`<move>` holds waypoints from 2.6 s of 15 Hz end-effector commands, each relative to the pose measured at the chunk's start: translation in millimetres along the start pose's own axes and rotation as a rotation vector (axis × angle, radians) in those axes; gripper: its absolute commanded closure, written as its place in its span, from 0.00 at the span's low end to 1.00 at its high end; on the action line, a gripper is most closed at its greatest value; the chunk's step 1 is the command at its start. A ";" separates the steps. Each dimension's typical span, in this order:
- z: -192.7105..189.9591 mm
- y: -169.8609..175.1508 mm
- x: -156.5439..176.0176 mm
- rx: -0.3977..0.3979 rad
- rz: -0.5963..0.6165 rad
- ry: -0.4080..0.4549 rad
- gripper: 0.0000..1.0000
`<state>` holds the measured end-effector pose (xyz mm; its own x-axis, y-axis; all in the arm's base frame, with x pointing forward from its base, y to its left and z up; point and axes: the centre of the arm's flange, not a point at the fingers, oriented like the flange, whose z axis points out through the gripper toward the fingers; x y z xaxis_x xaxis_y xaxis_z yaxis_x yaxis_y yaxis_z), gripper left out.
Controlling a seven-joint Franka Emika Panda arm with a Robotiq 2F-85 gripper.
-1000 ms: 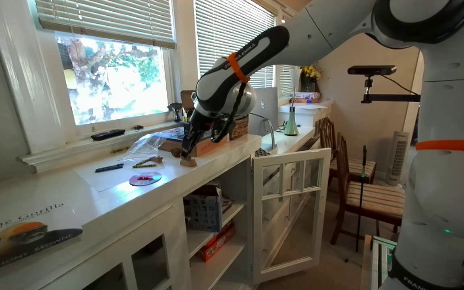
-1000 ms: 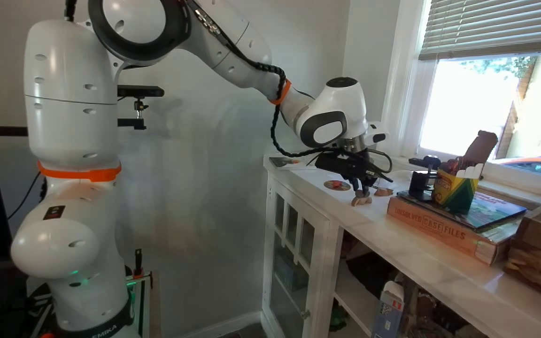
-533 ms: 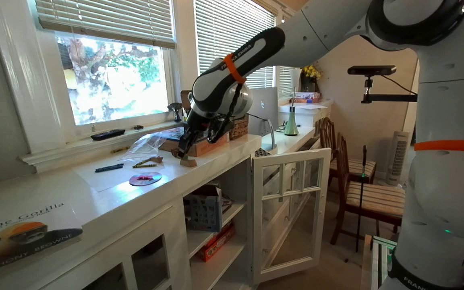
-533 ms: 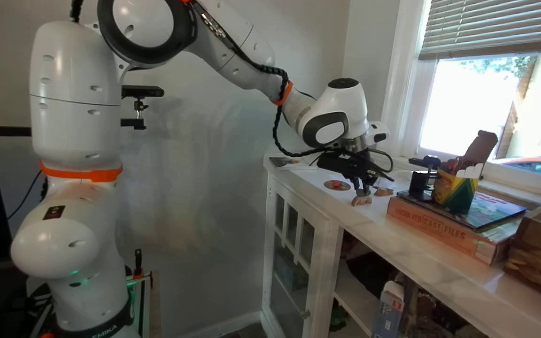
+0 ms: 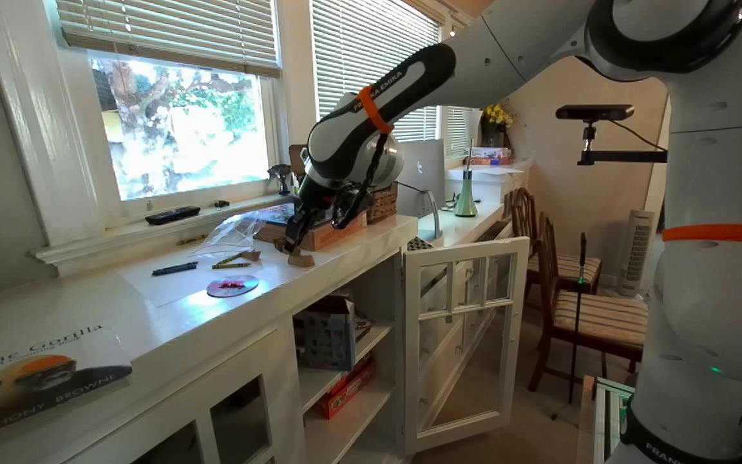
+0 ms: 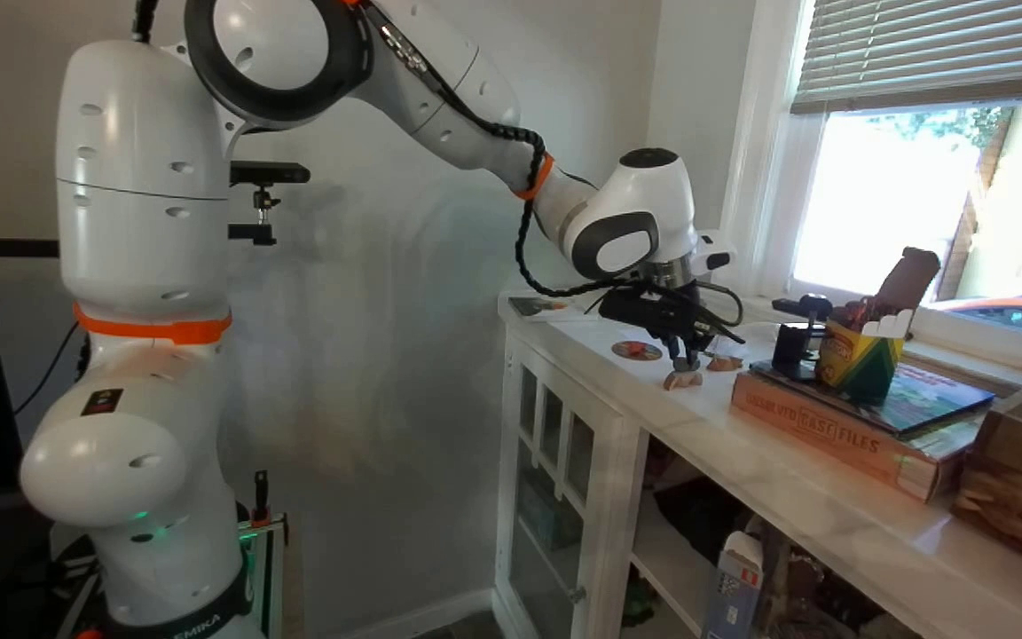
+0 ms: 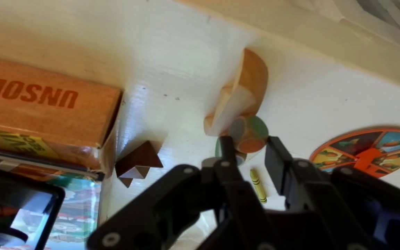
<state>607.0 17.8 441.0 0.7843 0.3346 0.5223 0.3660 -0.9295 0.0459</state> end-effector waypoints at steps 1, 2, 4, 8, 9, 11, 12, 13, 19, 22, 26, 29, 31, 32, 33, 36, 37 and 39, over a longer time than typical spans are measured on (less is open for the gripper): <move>2.1 1.5 -1.0 -0.003 0.005 -0.002 0.93; 0.8 1.7 -1.9 -0.004 0.006 -0.004 0.93; 0.3 2.2 -2.4 -0.007 0.007 -0.006 0.93; -1.7 2.3 -3.4 -0.014 0.009 -0.019 0.93; -2.5 2.2 -3.9 -0.014 0.008 -0.019 0.93; -2.8 2.3 -4.4 -0.017 0.007 -0.021 0.93; -2.9 2.1 -4.6 -0.018 0.004 -0.023 0.93; -2.7 2.1 -4.6 -0.021 0.004 -0.024 0.56; -2.8 3.5 -2.0 -0.034 0.019 -0.015 0.08; 2.4 4.7 2.0 -0.030 0.023 0.002 0.00; 10.7 5.9 8.3 -0.023 0.014 0.026 0.00; 17.5 6.5 13.8 -0.014 0.009 0.041 0.00; 23.5 7.2 16.8 -0.006 0.014 0.050 0.00; 26.4 7.6 18.7 0.000 0.017 0.055 0.00; 29.0 7.6 19.8 0.005 0.018 0.059 0.00; 35.7 7.0 24.9 0.016 0.017 0.073 0.04; 37.1 6.8 26.2 0.019 0.016 0.074 0.12; 41.0 6.1 27.5 0.026 0.009 0.075 0.20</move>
<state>640.9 29.0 427.4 0.7614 0.3101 0.5693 0.3580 -0.9333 0.0296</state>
